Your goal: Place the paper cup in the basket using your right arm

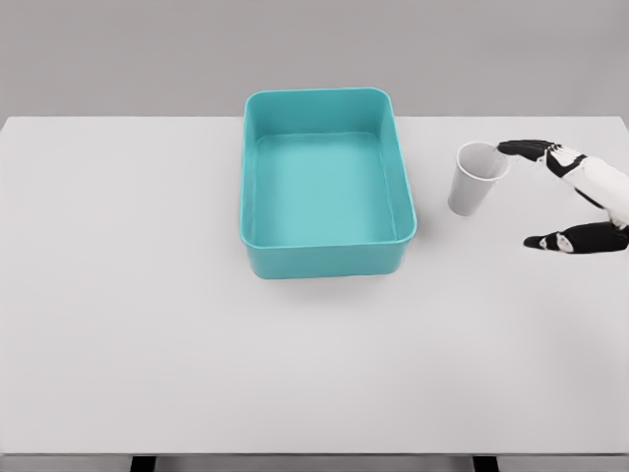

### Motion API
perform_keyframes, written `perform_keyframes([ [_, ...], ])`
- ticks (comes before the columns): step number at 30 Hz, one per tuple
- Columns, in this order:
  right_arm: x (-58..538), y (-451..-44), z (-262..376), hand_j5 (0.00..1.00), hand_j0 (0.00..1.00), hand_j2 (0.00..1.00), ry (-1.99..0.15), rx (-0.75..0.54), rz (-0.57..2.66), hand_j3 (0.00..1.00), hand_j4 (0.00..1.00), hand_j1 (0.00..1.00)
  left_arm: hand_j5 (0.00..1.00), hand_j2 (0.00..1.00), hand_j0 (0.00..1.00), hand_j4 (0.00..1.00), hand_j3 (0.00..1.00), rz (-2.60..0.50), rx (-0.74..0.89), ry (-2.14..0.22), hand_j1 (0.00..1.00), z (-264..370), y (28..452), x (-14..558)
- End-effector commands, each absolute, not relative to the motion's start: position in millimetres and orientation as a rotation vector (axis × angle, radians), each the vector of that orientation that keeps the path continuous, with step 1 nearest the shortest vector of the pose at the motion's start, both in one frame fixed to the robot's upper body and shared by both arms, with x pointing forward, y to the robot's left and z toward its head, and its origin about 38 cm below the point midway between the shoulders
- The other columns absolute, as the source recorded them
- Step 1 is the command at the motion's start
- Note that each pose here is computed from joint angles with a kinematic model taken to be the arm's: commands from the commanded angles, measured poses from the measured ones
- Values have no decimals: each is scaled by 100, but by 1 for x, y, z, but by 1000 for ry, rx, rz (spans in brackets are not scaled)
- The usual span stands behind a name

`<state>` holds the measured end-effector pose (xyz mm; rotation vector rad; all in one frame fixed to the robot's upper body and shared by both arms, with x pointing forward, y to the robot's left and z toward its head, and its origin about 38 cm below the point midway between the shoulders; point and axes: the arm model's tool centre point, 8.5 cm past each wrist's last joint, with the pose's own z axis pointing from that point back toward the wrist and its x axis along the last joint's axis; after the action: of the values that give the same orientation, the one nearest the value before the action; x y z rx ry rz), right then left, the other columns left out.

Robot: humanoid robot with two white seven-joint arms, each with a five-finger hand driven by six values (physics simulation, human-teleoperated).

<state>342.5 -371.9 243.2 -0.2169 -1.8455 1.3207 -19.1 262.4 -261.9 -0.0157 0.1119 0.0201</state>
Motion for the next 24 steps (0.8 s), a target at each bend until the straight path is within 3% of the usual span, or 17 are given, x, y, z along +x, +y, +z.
perform_keyframes([
  [1,347,-380,234,100,100,100,-1849,-95,1121,100,100,100,100,100,100,100,100,20,-16,112,100,-262,262,-19],
  [5,358,-412,207,100,100,100,-1759,-92,933,100,100,100,100,100,100,100,100,20,-16,112,100,-262,262,-19],
  [9,369,-435,180,100,100,100,-1730,-6,735,100,100,100,100,100,100,100,100,20,-16,112,100,-262,262,-19],
  [24,405,-442,132,100,100,100,-1728,116,436,100,100,100,100,100,100,100,100,20,-16,112,100,-262,262,-19],
])
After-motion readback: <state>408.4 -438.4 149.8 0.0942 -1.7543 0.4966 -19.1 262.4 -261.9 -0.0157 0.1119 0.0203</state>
